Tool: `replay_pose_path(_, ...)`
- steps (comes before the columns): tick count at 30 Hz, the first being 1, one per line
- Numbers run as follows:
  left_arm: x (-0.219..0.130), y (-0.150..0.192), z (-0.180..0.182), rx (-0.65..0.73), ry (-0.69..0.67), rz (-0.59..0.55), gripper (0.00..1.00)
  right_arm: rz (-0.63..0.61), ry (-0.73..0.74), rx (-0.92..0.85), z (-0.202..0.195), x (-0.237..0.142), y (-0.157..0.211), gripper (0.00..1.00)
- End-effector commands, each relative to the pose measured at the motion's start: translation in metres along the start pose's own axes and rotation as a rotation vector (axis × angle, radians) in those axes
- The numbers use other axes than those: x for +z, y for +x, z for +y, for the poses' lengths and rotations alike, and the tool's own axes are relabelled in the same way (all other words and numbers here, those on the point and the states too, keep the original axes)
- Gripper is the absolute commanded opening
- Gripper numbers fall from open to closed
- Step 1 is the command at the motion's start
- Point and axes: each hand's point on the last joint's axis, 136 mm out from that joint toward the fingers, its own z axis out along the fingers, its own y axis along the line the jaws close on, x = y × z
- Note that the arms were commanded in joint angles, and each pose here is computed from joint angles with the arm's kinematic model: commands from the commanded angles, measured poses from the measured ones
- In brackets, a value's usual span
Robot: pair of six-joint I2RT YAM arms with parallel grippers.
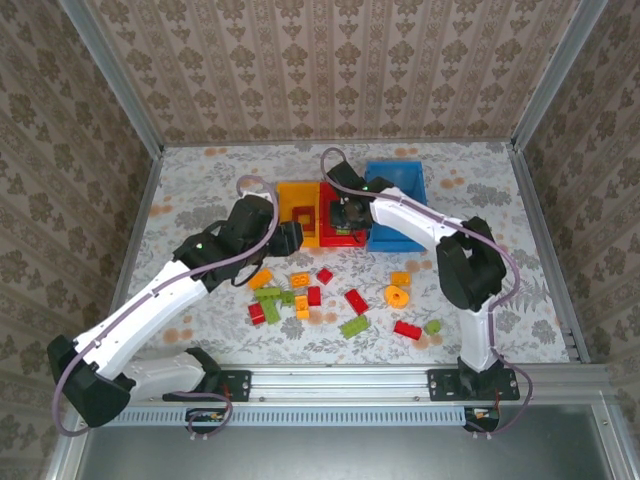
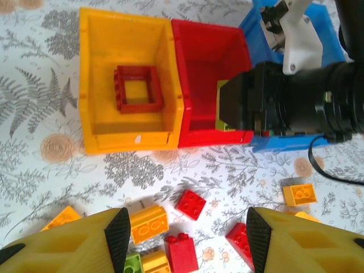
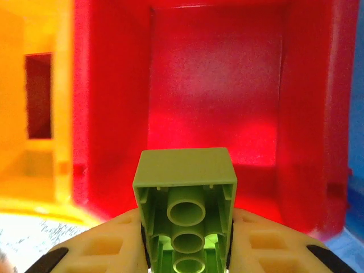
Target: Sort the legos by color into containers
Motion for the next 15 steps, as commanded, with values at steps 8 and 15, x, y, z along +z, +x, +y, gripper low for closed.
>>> replay_pose_path(8,0.005,0.034,0.016,-0.035,-0.024,0.117,0.58,0.019,-0.017,0.000,0.017,0.004,-0.011,0.45)
replay_pose_path(15,0.024,0.052,0.013,-0.034,-0.009,0.197,0.58,-0.047,-0.041,-0.030,0.024,-0.037,-0.021,0.53)
